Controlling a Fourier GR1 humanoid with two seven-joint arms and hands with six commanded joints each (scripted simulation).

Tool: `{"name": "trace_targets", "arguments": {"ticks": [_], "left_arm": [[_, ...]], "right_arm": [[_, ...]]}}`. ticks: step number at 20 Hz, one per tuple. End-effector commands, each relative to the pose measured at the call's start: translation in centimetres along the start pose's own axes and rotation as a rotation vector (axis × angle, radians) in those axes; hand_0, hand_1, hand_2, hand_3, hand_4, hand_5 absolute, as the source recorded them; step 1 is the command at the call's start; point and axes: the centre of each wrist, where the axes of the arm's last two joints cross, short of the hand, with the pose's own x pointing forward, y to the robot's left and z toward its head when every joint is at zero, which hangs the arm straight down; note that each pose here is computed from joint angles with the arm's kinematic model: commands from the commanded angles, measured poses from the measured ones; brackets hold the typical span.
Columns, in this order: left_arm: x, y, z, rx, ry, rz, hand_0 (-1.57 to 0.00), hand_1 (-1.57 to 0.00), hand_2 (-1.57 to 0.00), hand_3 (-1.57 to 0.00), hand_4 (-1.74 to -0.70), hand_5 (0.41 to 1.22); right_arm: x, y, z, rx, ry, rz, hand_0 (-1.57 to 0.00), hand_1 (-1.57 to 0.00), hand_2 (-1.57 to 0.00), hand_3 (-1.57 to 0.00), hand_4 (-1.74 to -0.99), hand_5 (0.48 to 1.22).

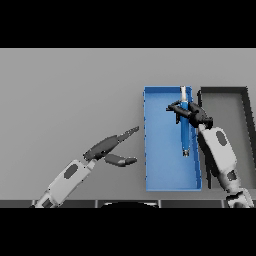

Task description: Pick up the blue pipe and place it into the blue bin.

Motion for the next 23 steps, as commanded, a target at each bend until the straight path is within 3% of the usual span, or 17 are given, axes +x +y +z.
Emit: {"name": "trace_targets", "arguments": {"ticks": [1, 3, 5, 8, 10, 14, 20, 23], "left_arm": [[-0.1, -0.4, 0.2, -0.007, -0.011, 0.001, 0.00, 0.00, 0.00, 0.00, -0.83, 0.476], [-0.2, 0.0, 0.2, 0.003, -0.006, -0.001, 0.00, 0.00, 0.00, 0.00, -0.83, 0.476], [-0.1, -0.3, 0.6, 0.002, -0.011, 0.000, 0.00, 0.00, 0.00, 0.00, -0.83, 0.477], [0.1, -0.3, 0.3, 0.004, -0.008, 0.000, 0.00, 0.00, 0.00, 0.00, -0.83, 0.475], [-0.1, 0.1, 0.6, 0.006, -0.006, -0.001, 0.00, 0.00, 0.00, 0.00, -0.83, 0.472], [-0.1, -0.2, 0.3, 0.004, -0.001, -0.003, 0.00, 0.00, 0.00, 0.00, -0.83, 0.471], [0.0, -0.2, 1.1, 0.005, -0.005, -0.010, 0.00, 0.00, 0.00, 0.00, -0.83, 0.472], [0.1, -0.3, 0.2, 0.015, 0.009, -0.011, 0.00, 0.00, 0.00, 0.00, -0.83, 0.474]], "right_arm": [[-0.3, 0.1, -0.3, 0.007, 0.040, -0.023, -0.94, -0.88, -0.85, -0.52, -1.404, 1.159], [-0.3, 0.1, 0.0, 0.021, 0.100, -0.027, -0.60, -0.57, -0.55, -0.33, -1.302, 1.182], [0.5, 0.6, 1.0, 0.071, 0.082, 0.089, -0.38, -0.36, -0.35, -0.21, -1.234, 1.091], [0.8, 1.2, 2.0, 0.072, 0.074, 0.248, -0.20, -0.18, -0.18, -0.11, -1.199, 0.967], [0.7, 1.6, 2.1, 0.070, 0.072, 0.298, -0.15, -0.12, -0.11, -0.07, -1.192, 0.907], [0.7, 1.8, 2.3, 0.058, 0.072, 0.297, -0.06, -0.05, -0.05, -0.03, -1.188, 0.818], [0.4, 1.8, 2.1, 0.053, 0.058, 0.313, -0.02, -0.01, -0.01, -0.01, -1.186, 0.772], [0.9, 2.1, 2.2, 0.060, 0.062, 0.319, -0.02, -0.01, -0.01, -0.01, -1.186, 0.769]]}}
